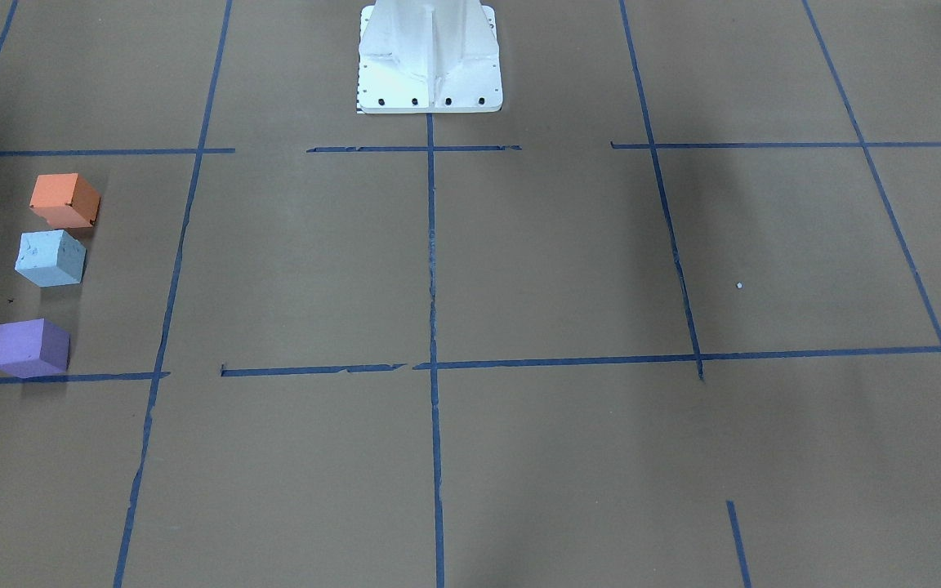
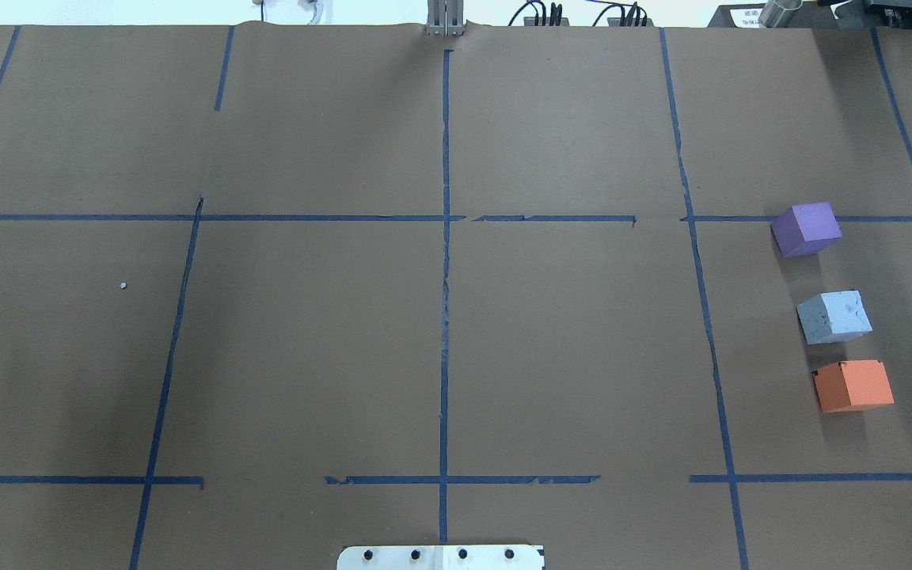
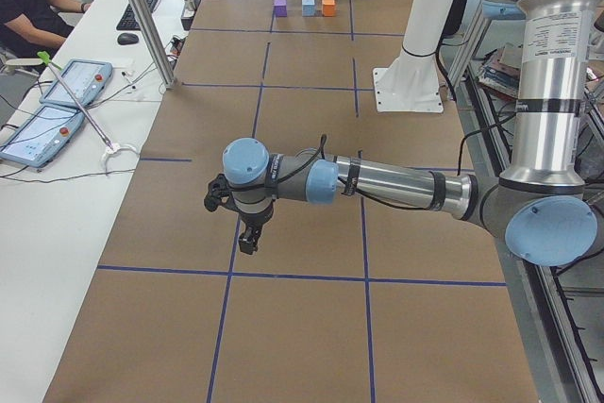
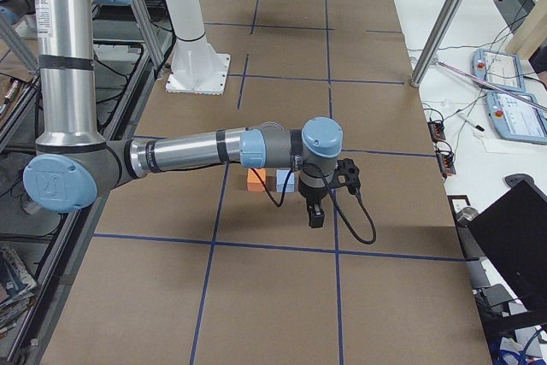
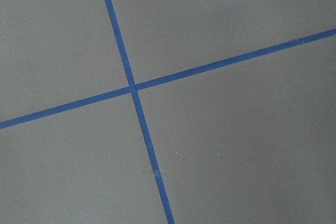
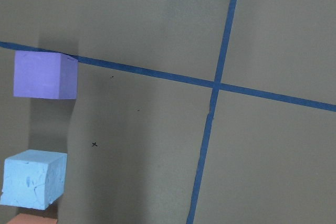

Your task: Place blue block between orange and purple blocks

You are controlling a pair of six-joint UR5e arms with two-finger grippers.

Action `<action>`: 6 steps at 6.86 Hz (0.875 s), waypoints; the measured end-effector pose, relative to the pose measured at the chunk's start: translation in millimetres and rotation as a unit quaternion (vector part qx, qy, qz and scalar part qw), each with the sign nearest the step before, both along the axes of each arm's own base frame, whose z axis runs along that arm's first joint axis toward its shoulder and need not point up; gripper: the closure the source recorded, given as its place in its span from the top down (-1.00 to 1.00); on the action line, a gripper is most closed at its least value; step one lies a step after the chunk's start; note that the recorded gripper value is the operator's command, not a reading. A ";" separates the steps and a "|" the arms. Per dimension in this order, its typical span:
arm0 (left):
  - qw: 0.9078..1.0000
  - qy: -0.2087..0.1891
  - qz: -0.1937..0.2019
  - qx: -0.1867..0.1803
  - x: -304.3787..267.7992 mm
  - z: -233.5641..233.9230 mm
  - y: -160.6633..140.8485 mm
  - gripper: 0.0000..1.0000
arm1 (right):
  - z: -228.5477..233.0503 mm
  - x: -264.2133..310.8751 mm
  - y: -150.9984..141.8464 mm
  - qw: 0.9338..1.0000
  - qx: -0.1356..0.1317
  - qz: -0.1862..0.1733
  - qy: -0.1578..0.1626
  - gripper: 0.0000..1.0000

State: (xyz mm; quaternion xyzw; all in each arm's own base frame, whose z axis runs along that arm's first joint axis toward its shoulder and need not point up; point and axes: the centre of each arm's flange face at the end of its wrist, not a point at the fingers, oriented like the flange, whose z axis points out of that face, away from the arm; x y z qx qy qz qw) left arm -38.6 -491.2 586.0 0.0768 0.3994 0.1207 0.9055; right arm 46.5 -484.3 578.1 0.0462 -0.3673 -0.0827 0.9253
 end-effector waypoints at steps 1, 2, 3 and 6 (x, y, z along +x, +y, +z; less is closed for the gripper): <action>1.000 0.001 0.000 0.005 -0.1 -2.9 -0.5 1.00 | -2.9 -1.5 0.2 1.000 0.001 -0.001 -0.006 1.00; 1.000 0.002 0.001 0.018 0.0 -6.9 -1.2 1.00 | -3.7 -2.0 1.4 1.000 0.002 -0.001 -0.009 1.00; 0.999 0.002 0.000 0.036 0.1 -11.1 -1.9 1.00 | -2.9 -2.3 2.8 1.000 0.002 -0.002 -0.010 1.00; 0.998 0.005 0.002 0.058 0.2 -17.8 -0.6 1.00 | -3.2 -2.3 3.0 1.000 0.004 -0.004 -0.011 1.00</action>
